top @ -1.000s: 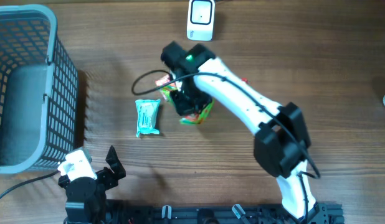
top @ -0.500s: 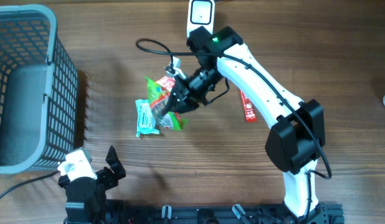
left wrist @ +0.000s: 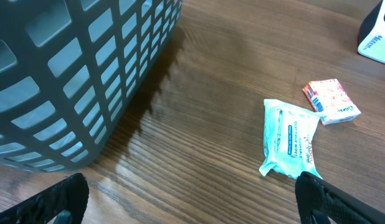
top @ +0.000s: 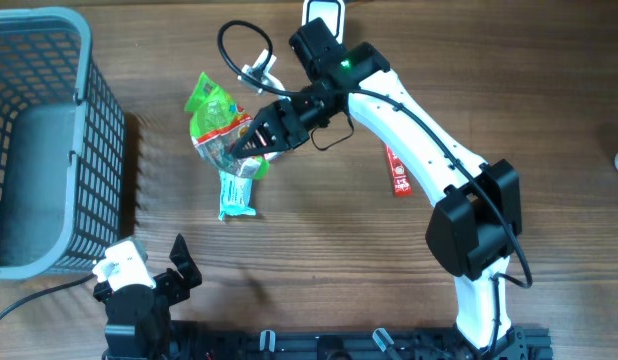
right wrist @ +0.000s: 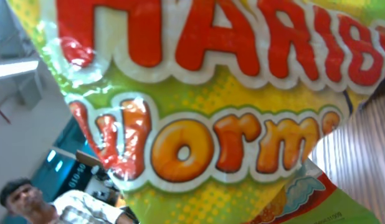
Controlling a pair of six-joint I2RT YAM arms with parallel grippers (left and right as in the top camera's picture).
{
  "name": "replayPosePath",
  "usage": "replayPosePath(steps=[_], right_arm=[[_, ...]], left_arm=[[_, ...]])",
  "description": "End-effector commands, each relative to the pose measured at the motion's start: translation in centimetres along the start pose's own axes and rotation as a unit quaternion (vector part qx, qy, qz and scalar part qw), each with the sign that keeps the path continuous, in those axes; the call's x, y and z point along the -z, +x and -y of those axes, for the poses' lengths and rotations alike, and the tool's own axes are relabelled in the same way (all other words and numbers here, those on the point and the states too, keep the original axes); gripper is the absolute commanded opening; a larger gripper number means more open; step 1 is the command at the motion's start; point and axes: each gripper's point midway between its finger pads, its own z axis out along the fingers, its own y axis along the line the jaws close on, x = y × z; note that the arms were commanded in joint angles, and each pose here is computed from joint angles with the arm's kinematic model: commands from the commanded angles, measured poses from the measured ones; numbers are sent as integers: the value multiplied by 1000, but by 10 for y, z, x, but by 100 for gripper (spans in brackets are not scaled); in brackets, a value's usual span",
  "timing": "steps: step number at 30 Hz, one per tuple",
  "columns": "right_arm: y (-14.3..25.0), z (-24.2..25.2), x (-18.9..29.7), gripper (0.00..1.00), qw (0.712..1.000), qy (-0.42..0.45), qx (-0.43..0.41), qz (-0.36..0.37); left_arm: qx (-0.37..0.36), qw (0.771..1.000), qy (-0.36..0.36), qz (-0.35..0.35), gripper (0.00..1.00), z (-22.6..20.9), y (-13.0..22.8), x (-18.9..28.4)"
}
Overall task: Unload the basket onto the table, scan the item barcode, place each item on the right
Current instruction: 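Lift Haribo bag up toward the white scanner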
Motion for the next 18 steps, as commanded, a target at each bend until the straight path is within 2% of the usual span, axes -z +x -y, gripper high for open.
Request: replayPosePath(steps=[1, 4, 8, 10, 11, 12, 14, 15, 16, 18], right_arm=[[-8, -10, 0, 5, 996, 4, 86, 1], [-9, -4, 0, 5, 991, 19, 132, -3], [-9, 2, 0, 5, 991, 36, 128, -7], [-5, 32, 5, 5, 990, 125, 68, -22], [0, 59, 14, 5, 978, 208, 13, -28], [6, 88, 30, 4, 952, 303, -45, -27], [23, 130, 74, 4, 870, 477, -127, -22], [28, 137, 88, 4, 844, 517, -143, -20], [35, 145, 109, 4, 802, 573, -169, -12], [44, 151, 137, 4, 744, 640, -193, -3]], left_arm=[[3, 1000, -6, 2, 100, -2, 0, -1], [3, 1000, -6, 2, 100, -2, 0, -1], [3, 1000, -6, 2, 100, -2, 0, -1], [3, 1000, -6, 2, 100, -2, 0, -1], [3, 1000, -6, 2, 100, -2, 0, -1], [3, 1000, -6, 2, 100, -2, 0, -1], [3, 1000, -6, 2, 100, -2, 0, -1], [3, 1000, -6, 2, 100, -2, 0, -1], [3, 1000, -6, 2, 100, -2, 0, -1], [3, 1000, -6, 2, 100, -2, 0, -1]])
